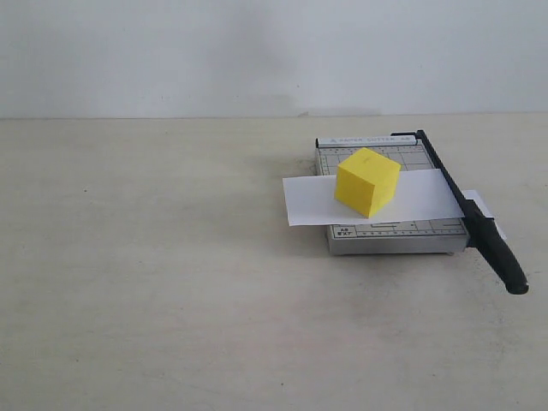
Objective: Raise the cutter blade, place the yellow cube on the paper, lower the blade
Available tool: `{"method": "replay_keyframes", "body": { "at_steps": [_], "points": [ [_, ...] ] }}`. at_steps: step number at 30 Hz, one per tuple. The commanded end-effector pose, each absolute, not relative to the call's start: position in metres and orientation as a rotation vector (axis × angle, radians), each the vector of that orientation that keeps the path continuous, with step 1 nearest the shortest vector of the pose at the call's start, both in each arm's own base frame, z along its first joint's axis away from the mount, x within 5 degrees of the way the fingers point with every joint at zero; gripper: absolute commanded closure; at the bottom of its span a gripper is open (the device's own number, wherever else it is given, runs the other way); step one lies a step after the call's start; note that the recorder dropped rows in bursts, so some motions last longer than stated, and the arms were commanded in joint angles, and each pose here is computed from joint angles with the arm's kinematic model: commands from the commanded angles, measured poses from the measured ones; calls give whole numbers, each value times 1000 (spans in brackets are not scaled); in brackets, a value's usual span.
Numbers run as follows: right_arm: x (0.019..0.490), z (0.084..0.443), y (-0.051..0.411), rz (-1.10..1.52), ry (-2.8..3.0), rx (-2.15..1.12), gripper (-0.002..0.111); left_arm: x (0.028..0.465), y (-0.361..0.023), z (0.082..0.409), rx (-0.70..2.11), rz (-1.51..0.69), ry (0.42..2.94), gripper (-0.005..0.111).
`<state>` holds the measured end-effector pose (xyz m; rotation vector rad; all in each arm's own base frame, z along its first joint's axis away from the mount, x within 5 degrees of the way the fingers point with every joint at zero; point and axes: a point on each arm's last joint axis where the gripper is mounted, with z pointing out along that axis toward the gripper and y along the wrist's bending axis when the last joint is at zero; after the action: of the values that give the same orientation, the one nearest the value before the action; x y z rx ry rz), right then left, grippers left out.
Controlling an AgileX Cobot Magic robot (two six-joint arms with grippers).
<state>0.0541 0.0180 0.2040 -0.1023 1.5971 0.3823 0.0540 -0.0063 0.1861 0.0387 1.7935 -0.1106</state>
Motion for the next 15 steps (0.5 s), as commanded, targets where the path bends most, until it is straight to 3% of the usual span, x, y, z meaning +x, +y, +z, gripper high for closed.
{"method": "replay_keyframes", "body": {
  "at_steps": [1,15],
  "points": [
    [54,204,18,380,1591,-105,108,54,-6,186,40,-107,1788,102],
    [54,204,18,380,1591,-105,108,54,-6,186,43,-104,1789,102]
  ]
}}
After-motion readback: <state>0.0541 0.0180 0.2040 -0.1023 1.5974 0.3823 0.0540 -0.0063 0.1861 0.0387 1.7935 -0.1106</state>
